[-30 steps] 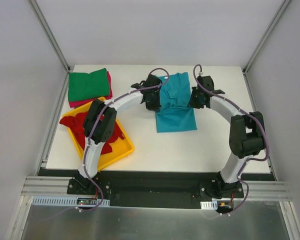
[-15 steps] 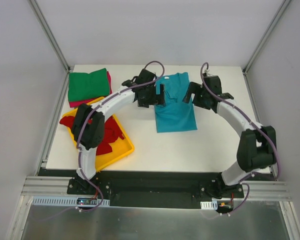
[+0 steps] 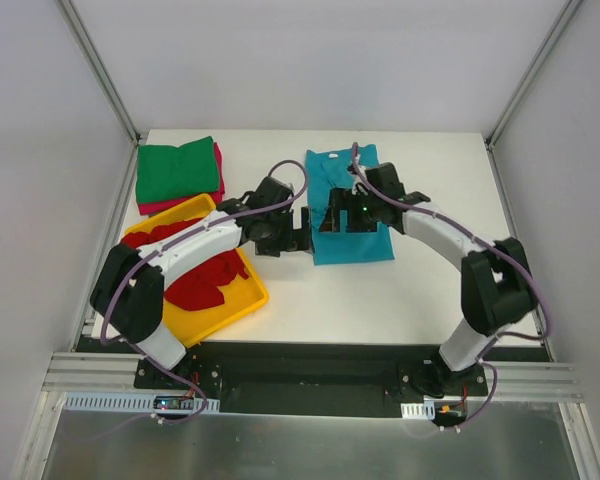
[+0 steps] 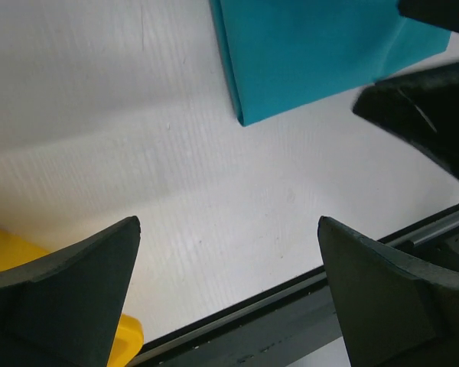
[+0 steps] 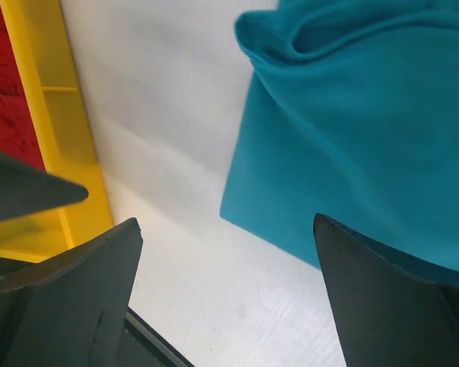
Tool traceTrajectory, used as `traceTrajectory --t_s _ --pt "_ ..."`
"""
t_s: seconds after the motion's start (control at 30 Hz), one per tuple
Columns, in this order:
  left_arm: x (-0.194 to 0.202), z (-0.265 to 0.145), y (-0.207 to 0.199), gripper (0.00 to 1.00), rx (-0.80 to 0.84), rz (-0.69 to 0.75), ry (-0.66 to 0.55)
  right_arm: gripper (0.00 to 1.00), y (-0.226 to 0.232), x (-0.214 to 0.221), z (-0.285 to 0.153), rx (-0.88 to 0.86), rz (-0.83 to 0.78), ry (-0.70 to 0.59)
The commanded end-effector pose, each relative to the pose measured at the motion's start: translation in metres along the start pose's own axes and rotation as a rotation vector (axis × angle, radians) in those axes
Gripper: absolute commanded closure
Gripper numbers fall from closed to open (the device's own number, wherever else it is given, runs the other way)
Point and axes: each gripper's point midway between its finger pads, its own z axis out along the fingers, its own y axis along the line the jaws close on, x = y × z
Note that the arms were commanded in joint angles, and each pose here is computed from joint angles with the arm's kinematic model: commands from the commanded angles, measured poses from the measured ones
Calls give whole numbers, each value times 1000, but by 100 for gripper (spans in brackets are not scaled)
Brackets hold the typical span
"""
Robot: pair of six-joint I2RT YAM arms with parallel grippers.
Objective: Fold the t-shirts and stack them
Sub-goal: Fold the folded rectangular tshirt in 1/3 of the way, then grab one side of the 2/3 rectangular tshirt with both arms
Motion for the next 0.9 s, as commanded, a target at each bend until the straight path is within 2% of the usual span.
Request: traceTrajectory --t_s 0.0,0.13,0.3,0.43,0.57,0.7,0.87 --pt "6 -28 -1 1 33 -21 -73 4 30 -24 34 -148 1 27" --pt "16 -32 9 1 22 -24 -74 4 37 -42 73 -206 81 70" --pt "22 -31 14 1 13 -27 -63 4 20 -94 109 -135 117 -22" --pt "24 -28 16 1 8 -27 -52 4 1 -119 114 -79 127 -61" --pt "25 -24 13 1 17 -34 -38 4 -4 -124 89 -23 49 -79" --pt "19 -21 4 1 40 -32 -39 4 -8 -125 32 51 8 -147" --pt "7 -8 -9 1 54 -31 -30 4 -62 -72 -31 254 51 -197"
